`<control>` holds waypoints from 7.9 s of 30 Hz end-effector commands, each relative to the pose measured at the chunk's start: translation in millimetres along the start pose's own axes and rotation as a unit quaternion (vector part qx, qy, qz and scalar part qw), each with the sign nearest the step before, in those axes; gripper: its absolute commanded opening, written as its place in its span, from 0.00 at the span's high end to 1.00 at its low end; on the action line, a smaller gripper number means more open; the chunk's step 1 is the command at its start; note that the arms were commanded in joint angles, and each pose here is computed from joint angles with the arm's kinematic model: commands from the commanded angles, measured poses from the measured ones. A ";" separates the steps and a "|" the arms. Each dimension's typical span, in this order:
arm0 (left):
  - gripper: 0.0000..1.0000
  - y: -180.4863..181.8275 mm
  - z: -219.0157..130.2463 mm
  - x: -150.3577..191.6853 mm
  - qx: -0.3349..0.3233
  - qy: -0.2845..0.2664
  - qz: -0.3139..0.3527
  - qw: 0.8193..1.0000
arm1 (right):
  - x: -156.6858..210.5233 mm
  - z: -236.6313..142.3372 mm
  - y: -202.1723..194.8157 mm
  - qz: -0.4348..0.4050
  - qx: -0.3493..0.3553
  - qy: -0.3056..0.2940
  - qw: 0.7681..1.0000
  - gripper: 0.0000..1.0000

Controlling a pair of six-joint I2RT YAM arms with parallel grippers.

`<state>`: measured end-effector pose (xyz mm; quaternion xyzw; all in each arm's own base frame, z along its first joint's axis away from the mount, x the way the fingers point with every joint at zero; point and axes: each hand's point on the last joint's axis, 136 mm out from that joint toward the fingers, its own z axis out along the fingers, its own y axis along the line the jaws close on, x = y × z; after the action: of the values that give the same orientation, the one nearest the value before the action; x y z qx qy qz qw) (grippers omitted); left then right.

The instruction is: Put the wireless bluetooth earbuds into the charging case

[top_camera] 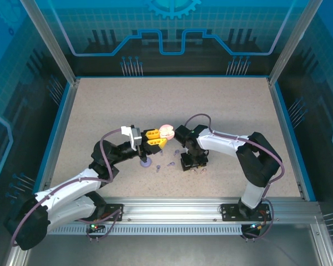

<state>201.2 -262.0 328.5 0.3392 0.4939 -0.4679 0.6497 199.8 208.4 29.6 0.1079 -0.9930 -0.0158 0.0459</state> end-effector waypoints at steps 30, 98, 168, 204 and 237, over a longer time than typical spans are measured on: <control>0.83 -0.4 -0.8 -4.4 -0.006 -0.006 0.015 1.000 | 3.6 10.4 0.2 -0.018 0.010 0.013 1.000 0.76; 0.84 12.9 16.6 16.5 -0.002 0.001 -0.011 1.000 | -11.6 -297.6 101.1 -0.199 -0.253 -0.431 0.843 0.79; 0.84 10.4 6.3 6.9 -0.016 -0.010 0.007 1.000 | 21.0 2.5 -44.0 0.171 -0.071 -0.080 0.979 0.52; 0.83 11.2 4.9 10.1 -0.020 -0.006 0.005 1.000 | 12.1 16.2 -40.1 0.160 -0.078 -0.085 0.980 0.72; 0.83 20.0 15.7 21.1 -0.021 0.001 -0.005 1.000 | -19.1 -225.4 -17.2 0.027 -0.184 -0.426 0.885 0.77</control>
<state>227.6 -275.2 296.3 0.3248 0.5326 -0.4617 0.6306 242.8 183.8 218.9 0.0185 -0.9206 -0.2283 -0.3162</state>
